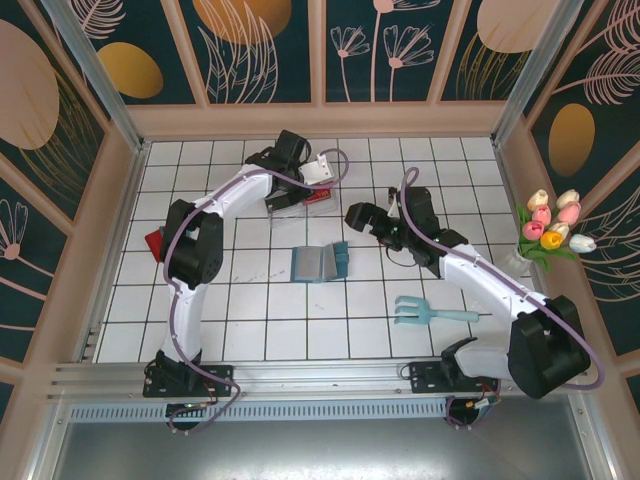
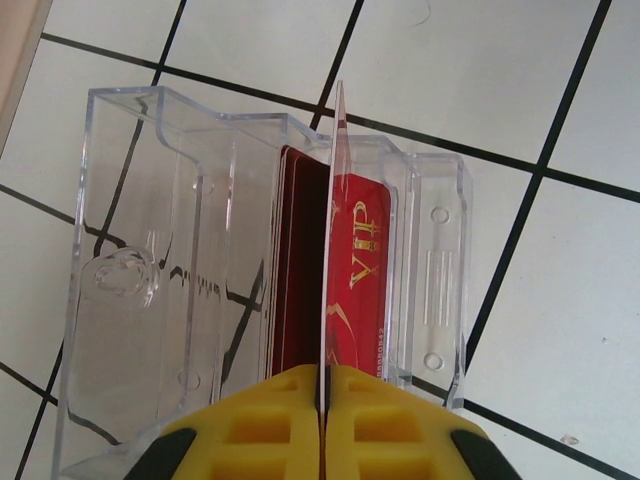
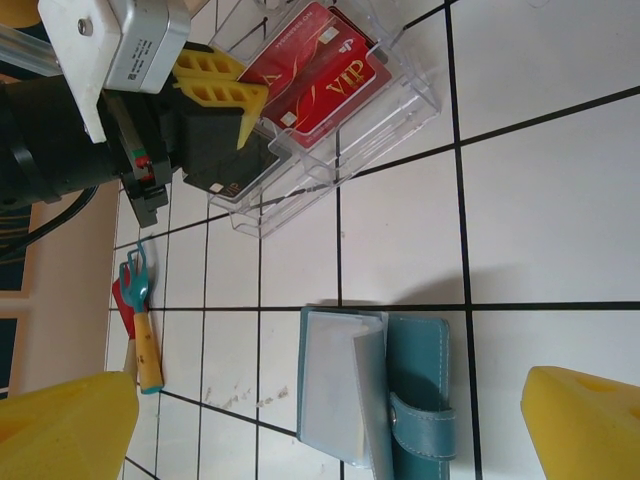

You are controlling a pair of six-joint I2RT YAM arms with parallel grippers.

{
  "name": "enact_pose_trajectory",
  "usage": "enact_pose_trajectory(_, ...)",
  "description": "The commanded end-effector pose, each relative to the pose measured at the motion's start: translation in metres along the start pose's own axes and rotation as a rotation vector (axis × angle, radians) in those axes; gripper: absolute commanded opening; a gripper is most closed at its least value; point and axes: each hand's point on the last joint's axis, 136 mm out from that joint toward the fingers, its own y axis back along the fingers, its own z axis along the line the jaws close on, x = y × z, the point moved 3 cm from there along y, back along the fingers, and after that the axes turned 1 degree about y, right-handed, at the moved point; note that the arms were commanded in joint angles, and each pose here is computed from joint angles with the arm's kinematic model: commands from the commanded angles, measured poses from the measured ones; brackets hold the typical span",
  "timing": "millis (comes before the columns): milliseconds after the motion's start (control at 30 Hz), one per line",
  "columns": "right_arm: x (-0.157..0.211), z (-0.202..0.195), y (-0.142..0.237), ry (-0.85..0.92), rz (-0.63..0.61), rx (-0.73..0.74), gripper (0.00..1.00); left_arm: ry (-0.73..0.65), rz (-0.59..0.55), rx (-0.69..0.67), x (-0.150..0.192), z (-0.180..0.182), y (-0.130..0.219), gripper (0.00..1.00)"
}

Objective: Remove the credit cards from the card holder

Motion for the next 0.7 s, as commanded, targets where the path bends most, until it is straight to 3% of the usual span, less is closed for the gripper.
enact_pose_trajectory(0,-0.002,0.011,0.001,0.012,0.009,-0.021,0.99,0.034,0.013,0.006,0.007,0.007,-0.006,0.09)
enact_pose_trajectory(233,-0.002,0.017,0.003,0.002,0.005,-0.058,0.99,0.05,0.012,-0.002,0.009,0.009,-0.009,0.24)
enact_pose_trajectory(433,-0.003,0.016,0.004,0.003,0.0,-0.048,0.99,0.068,-0.012,-0.016,0.002,0.013,-0.003,0.29)
enact_pose_trajectory(567,-0.003,0.015,0.005,-0.003,-0.003,-0.039,0.99,0.121,-0.052,-0.04,-0.008,0.018,0.014,0.32)
enact_pose_trajectory(667,-0.003,0.016,0.005,-0.008,-0.011,-0.015,0.96,0.215,-0.111,-0.1,-0.016,0.023,0.04,0.42)
